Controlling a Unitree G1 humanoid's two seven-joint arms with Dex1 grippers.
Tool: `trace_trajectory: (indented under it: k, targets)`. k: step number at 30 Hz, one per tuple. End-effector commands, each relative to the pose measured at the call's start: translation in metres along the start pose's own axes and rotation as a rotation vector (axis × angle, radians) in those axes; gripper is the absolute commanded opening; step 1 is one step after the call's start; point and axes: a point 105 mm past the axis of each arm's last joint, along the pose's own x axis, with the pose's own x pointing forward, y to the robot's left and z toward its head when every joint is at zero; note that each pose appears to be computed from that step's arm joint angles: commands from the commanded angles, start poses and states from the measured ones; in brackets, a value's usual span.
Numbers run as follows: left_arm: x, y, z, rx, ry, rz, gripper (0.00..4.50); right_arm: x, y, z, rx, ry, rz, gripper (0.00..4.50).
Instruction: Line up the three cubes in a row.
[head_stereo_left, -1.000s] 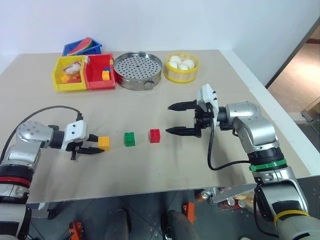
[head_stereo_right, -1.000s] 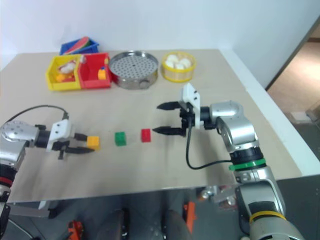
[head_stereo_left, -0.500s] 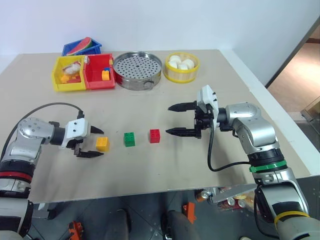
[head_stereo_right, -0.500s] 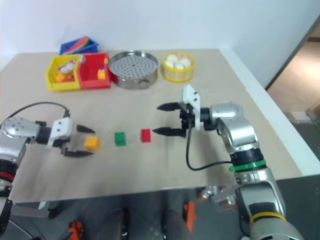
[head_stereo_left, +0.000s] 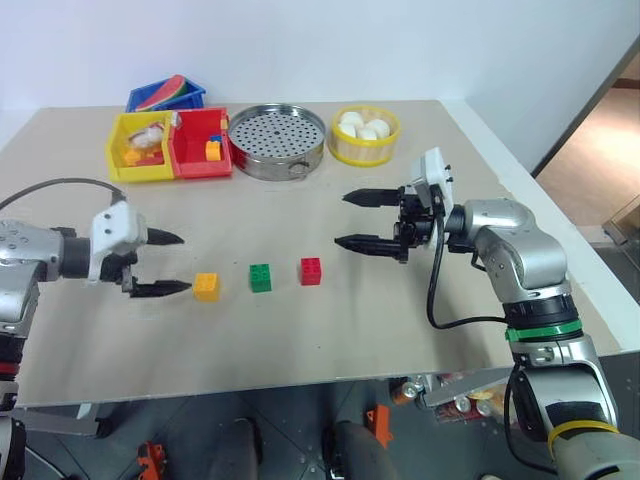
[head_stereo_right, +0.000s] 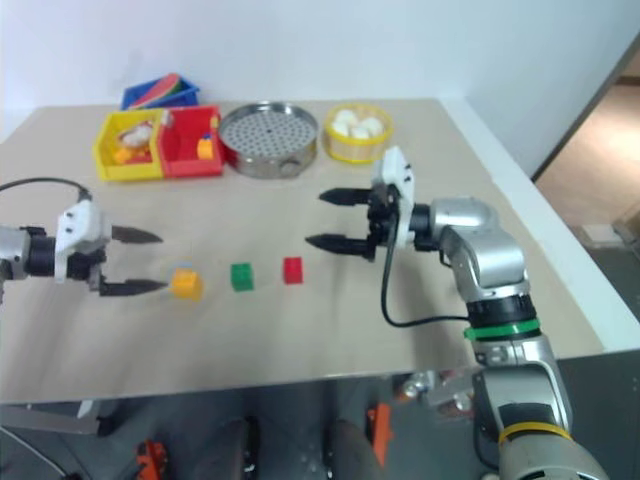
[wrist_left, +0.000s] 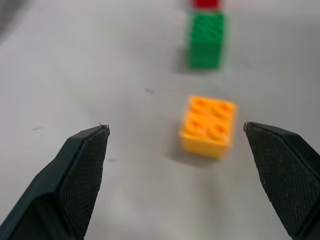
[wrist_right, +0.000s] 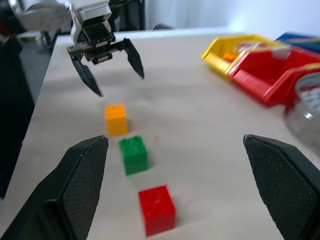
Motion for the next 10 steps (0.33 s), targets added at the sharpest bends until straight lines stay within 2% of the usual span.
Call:
trace_trajectory:
  k: [1,4,10]
  targets:
    - [-0.008,0.036,0.016,-0.026,-0.119,0.342,4.47,-0.017,-0.021,0.019,-0.073,-0.071,-0.173,4.50]
    - [-0.004,0.045,0.006,-0.081,-0.144,0.515,4.47,-0.031,-0.039,0.005,-0.092,-0.061,-0.340,4.50]
    - [0.012,0.022,-0.006,-0.135,-0.173,0.559,4.47,-0.046,-0.044,-0.025,-0.062,-0.028,-0.471,4.50]
